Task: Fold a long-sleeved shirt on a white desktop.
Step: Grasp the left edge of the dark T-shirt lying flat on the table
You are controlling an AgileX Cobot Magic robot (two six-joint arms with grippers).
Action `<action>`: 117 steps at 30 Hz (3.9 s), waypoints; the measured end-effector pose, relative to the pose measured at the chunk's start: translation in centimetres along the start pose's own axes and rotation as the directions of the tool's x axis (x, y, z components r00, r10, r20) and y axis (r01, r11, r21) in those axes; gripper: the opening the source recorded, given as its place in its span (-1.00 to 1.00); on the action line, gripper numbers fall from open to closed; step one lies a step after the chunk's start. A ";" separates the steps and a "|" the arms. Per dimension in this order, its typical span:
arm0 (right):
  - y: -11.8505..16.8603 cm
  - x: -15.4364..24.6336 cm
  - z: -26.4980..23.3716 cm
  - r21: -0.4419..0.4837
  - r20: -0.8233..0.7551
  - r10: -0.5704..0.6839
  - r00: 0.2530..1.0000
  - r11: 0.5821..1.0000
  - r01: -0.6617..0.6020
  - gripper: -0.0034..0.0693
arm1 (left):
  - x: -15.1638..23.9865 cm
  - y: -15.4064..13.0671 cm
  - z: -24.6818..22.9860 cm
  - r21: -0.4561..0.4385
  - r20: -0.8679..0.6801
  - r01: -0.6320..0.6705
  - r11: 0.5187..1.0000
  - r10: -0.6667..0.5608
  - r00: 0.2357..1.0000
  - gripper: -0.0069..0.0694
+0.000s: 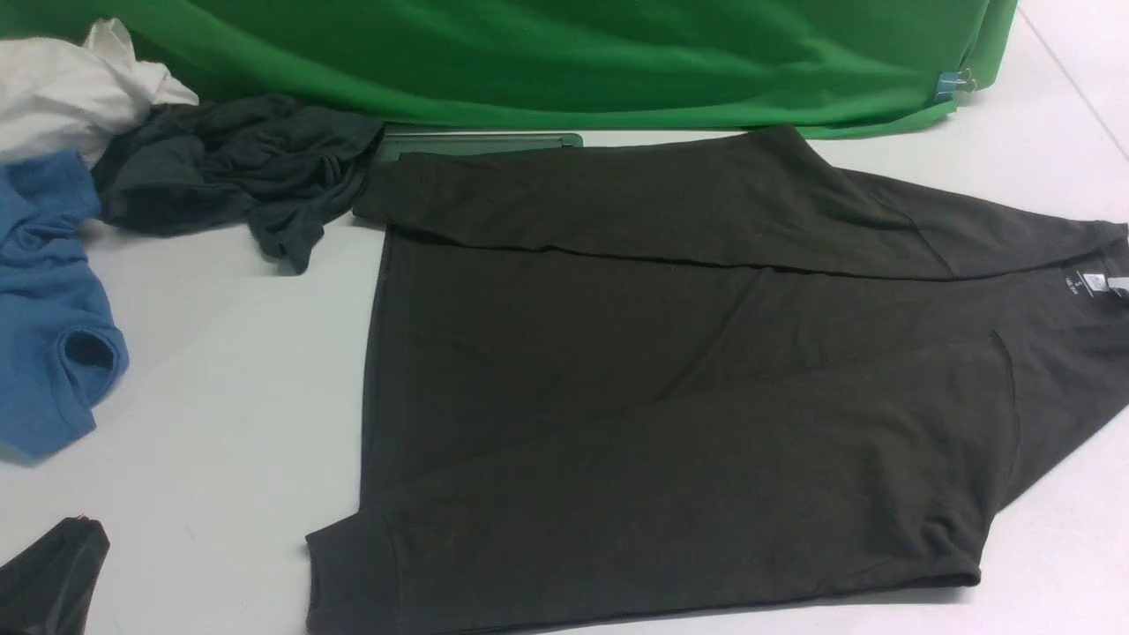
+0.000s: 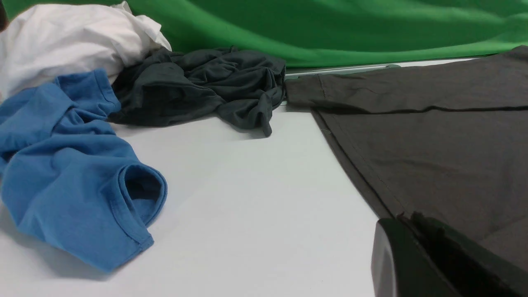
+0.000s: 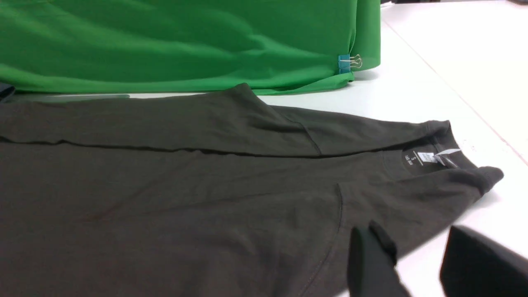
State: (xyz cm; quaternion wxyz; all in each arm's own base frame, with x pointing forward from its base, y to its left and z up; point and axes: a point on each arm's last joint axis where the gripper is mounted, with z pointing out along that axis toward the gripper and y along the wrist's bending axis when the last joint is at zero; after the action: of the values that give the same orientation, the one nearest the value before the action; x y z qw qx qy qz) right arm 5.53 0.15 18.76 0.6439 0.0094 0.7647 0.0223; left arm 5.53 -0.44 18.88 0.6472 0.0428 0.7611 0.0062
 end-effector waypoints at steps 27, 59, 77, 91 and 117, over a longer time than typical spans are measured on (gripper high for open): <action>0.0 0.0 0.0 0.000 0.000 0.000 1.000 1.000 0.000 -0.25 | 0.0 0.0 0.0 0.000 0.000 0.000 1.000 0.000 1.000 -0.77; 0.0 0.0 0.0 0.000 0.001 0.000 1.000 1.000 0.000 -0.25 | -13.6 -1.7 2.3 0.299 -0.249 0.182 0.937 -0.108 0.962 -0.77; 0.2 -1.6 -0.1 -0.125 0.122 0.639 0.760 0.769 -0.627 -0.25 | -11.1 -5.2 8.8 0.546 -0.587 0.198 0.814 0.203 0.783 -0.77; 3.8 -13.0 -2.0 -0.403 -0.191 0.125 0.974 0.894 -0.194 -0.25 | -7.2 -4.9 12.3 0.434 -0.773 0.186 0.882 0.257 0.580 -0.65; 5.6 -19.0 -2.5 -0.600 -0.132 -0.374 0.918 0.767 0.227 -0.25 | 0.3 -4.1 19.6 0.484 -0.777 -0.007 0.875 0.433 0.457 0.00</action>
State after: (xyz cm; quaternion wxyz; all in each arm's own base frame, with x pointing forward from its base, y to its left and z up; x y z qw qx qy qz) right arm 6.21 4.86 38.16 0.5127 -0.3109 0.7864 0.1482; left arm 24.59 -5.44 15.10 0.1420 0.2703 0.9510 -0.0481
